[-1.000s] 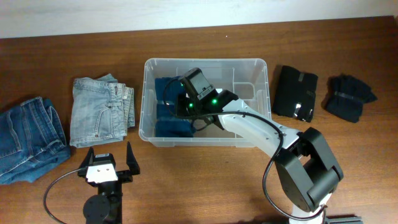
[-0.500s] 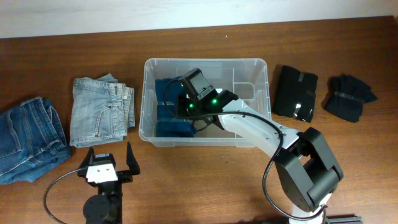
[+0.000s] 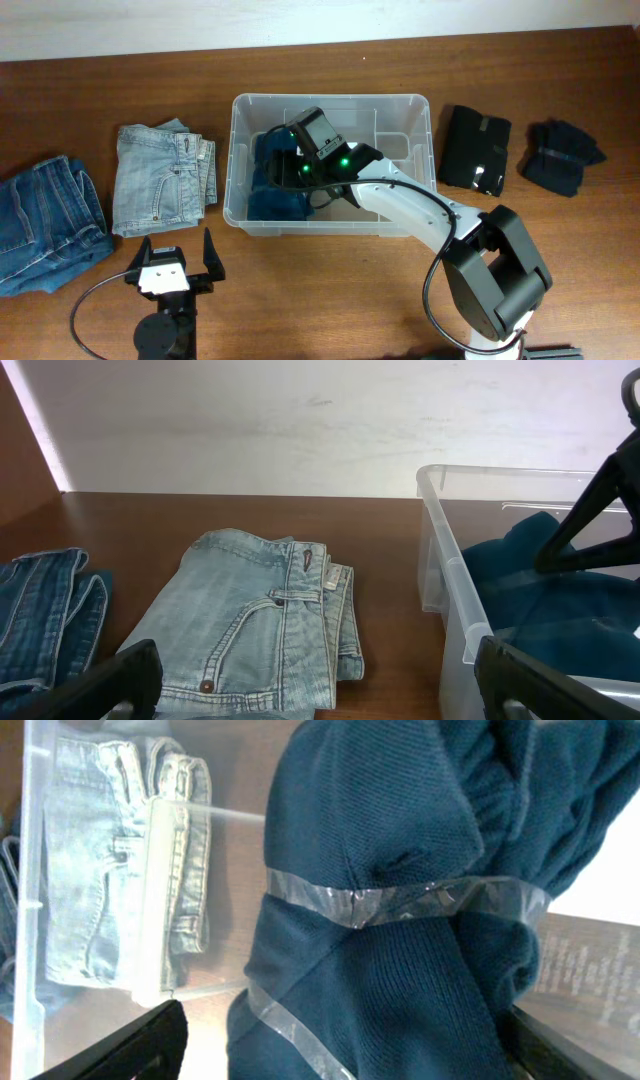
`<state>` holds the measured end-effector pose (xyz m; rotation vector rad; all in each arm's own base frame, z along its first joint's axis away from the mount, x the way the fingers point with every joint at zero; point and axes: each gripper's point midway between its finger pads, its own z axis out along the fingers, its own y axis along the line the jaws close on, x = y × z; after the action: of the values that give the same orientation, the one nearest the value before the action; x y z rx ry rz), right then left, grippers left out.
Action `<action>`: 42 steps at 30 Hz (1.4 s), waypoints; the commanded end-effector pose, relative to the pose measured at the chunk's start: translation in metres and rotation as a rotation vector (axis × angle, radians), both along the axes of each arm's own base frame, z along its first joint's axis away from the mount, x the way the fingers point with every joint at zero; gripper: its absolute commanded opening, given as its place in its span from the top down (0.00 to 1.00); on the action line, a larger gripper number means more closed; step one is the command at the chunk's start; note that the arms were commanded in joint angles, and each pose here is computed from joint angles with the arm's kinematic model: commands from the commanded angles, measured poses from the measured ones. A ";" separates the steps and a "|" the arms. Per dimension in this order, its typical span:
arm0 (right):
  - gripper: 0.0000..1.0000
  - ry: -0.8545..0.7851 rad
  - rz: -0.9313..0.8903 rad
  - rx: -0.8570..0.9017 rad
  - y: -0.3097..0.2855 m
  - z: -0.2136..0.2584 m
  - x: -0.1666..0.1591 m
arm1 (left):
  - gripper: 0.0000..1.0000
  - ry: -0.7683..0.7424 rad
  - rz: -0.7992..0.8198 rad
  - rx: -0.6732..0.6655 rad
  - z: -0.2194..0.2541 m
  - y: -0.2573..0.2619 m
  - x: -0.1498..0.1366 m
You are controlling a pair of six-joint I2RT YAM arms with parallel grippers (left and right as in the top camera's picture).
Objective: Pack container
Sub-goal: 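Lift the right gripper out of the bin toward the black clothes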
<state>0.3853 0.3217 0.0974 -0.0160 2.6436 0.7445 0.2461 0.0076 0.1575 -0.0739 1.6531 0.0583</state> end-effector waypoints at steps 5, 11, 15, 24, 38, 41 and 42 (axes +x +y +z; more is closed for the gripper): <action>0.11 -0.049 0.052 -0.070 -0.039 0.033 0.022 | 0.01 0.001 0.016 -0.008 -0.002 0.003 0.000; 0.10 -0.121 0.102 -0.145 -0.079 0.124 0.029 | 0.01 0.000 0.016 -0.008 -0.002 0.003 0.000; 0.08 -0.103 0.013 -0.175 -0.134 0.166 0.034 | 0.01 0.001 0.016 -0.008 -0.002 0.003 0.000; 0.04 0.052 -0.305 -0.248 -0.313 0.171 0.033 | 0.01 0.001 0.016 -0.008 -0.002 0.003 0.000; 0.01 0.218 -0.597 -0.309 -0.471 0.092 0.002 | 0.01 0.001 0.016 -0.008 -0.002 0.003 0.000; 0.01 0.220 -0.636 -0.280 -0.487 0.066 0.001 | 0.01 0.001 0.016 -0.008 -0.002 0.003 0.000; 0.01 0.214 -0.633 -0.244 -0.486 0.059 0.003 | 0.01 0.001 0.016 -0.008 -0.002 0.003 0.000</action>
<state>0.3929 -0.1607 0.1745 0.8007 2.6661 0.1594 0.2461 0.0076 0.1575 -0.0739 1.6531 0.0583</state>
